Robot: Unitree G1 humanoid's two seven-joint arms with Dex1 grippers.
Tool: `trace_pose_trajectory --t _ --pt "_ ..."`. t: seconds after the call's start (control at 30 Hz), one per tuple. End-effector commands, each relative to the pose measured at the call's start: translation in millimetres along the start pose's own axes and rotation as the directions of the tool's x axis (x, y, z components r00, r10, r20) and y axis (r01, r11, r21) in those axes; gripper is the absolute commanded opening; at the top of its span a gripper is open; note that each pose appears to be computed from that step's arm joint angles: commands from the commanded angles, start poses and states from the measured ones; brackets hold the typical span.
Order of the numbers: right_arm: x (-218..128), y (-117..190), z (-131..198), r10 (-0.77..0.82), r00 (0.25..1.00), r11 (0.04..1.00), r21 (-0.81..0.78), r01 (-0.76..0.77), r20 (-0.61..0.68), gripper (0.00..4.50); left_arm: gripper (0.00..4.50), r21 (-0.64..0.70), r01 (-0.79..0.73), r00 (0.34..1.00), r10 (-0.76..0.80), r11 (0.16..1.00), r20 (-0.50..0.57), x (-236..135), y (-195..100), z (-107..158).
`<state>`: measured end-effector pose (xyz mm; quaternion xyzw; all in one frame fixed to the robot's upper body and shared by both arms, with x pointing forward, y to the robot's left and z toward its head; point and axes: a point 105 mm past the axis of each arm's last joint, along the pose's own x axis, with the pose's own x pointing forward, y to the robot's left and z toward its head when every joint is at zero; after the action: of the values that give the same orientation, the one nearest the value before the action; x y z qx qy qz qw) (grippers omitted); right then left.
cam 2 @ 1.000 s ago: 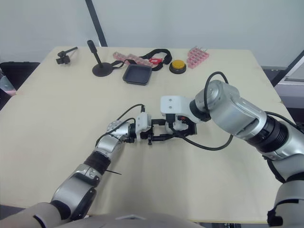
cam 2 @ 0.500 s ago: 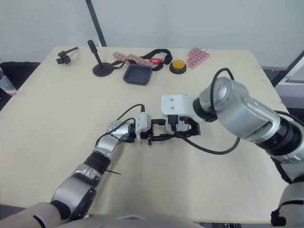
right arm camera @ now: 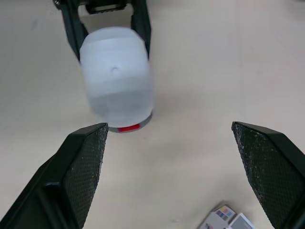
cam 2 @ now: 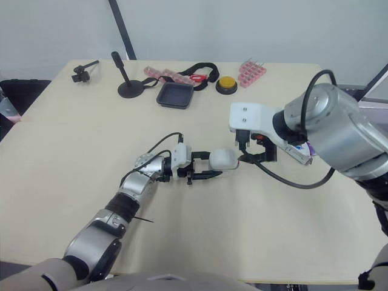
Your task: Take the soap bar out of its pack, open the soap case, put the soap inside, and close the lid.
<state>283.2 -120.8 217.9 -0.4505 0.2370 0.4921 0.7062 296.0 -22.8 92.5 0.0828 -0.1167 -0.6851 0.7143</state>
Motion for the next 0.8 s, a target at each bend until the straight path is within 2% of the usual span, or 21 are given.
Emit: trace_pose_trajectory --t 0.03,0.17,0.2,0.23,0.3,0.4,0.8 --pt "-15.9 -15.7 15.2 -0.086 0.995 0.996 0.003 0.086 0.059 3.64 1.84 0.02 -0.01 0.999 0.009 1.0 0.032 -1.6 2.4 7.1" --pt "-16.4 -13.6 25.1 -0.076 0.992 0.997 0.012 0.075 0.102 2.31 1.84 0.02 -0.012 1.0 0.011 1.0 0.028 -1.9 2.6 6.4" --pt "-16.7 -12.1 27.8 -0.067 0.991 0.998 0.012 0.066 0.114 2.11 1.84 0.019 -0.012 1.0 0.012 1.0 0.028 -2.1 2.3 6.2" --pt "-17.2 -11.0 30.4 -0.061 0.99 0.998 0.011 0.06 0.124 1.55 1.84 0.017 -0.013 1.0 0.013 1.0 0.028 -2.3 2.0 6.0" --pt "-17.5 -9.3 33.5 -0.05 0.989 0.999 0.008 0.049 0.137 1.06 1.84 0.015 -0.015 0.999 0.015 1.0 0.028 -2.7 2.0 5.9" --pt "-15.0 -5.4 33.7 -0.03 0.99 1.0 0.001 0.03 0.137 0.05 1.84 0.015 -0.018 0.999 0.017 1.0 0.028 -3.3 2.5 5.9" --pt "-0.5 22.9 29.9 0.106 0.982 0.994 -0.001 -0.108 0.155 0.02 1.84 0.017 -0.024 0.999 0.024 1.0 0.024 -4.4 0.7 4.1"
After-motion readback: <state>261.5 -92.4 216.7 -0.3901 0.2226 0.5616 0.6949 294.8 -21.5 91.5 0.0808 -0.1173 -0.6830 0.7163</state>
